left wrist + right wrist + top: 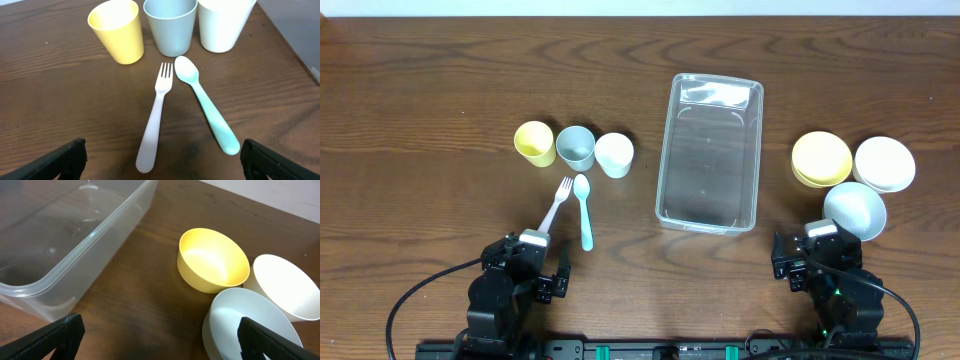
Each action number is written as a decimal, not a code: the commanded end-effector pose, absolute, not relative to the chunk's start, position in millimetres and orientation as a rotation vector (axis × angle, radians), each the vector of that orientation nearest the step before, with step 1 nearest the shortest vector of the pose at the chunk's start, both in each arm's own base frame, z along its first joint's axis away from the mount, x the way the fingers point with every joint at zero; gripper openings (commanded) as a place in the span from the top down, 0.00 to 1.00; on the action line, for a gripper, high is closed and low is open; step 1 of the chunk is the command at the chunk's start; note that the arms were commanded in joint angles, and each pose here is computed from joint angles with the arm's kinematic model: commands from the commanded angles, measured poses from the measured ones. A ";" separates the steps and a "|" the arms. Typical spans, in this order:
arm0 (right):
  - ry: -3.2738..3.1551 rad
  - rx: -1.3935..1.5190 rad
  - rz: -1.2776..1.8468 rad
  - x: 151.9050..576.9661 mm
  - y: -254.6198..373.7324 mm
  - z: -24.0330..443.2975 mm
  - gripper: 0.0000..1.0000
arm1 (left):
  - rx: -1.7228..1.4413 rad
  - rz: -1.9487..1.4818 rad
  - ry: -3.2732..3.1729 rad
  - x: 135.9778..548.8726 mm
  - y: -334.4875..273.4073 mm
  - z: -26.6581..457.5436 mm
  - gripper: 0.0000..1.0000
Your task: Pack container
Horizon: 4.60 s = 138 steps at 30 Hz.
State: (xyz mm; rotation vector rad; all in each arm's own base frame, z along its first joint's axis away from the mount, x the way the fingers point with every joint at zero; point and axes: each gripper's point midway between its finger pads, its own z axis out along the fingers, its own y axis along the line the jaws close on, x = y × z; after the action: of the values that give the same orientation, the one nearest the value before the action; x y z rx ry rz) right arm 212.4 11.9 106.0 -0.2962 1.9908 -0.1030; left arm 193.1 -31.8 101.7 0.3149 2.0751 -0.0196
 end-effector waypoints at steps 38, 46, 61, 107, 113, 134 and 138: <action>1.904 -0.373 0.147 212.5 49.1 120.8 0.01 | 0.305 -0.022 2.074 193.5 -31.1 101.1 0.02; 1.904 -0.373 0.147 212.5 49.1 120.8 0.01 | 0.305 -0.022 2.074 193.5 -31.1 101.1 0.02; 1.776 -0.291 0.399 208.0 72.7 185.4 0.01 | 0.305 -0.022 2.074 193.5 -31.1 101.1 0.02; 2.798 1.386 -0.072 241.2 -146.6 55.5 0.10 | 0.305 -0.022 2.074 193.5 -31.1 101.1 0.02; 2.801 1.500 -0.106 214.5 -138.5 22.5 0.35 | 0.305 -0.022 2.074 193.5 -31.1 101.1 0.02; 2.491 0.762 0.419 228.6 -16.9 215.3 0.98 | 0.305 -0.022 2.074 193.5 -31.1 101.1 0.02; 2.413 0.531 0.477 242.1 18.3 261.5 0.98 | 0.305 -0.022 2.074 193.5 -31.1 101.1 0.02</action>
State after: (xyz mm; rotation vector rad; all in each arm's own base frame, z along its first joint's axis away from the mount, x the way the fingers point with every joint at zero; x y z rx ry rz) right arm 235.7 -9.7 243.8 0.6620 2.4158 0.3719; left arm 193.0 -31.8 101.1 0.3153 2.0762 -0.0200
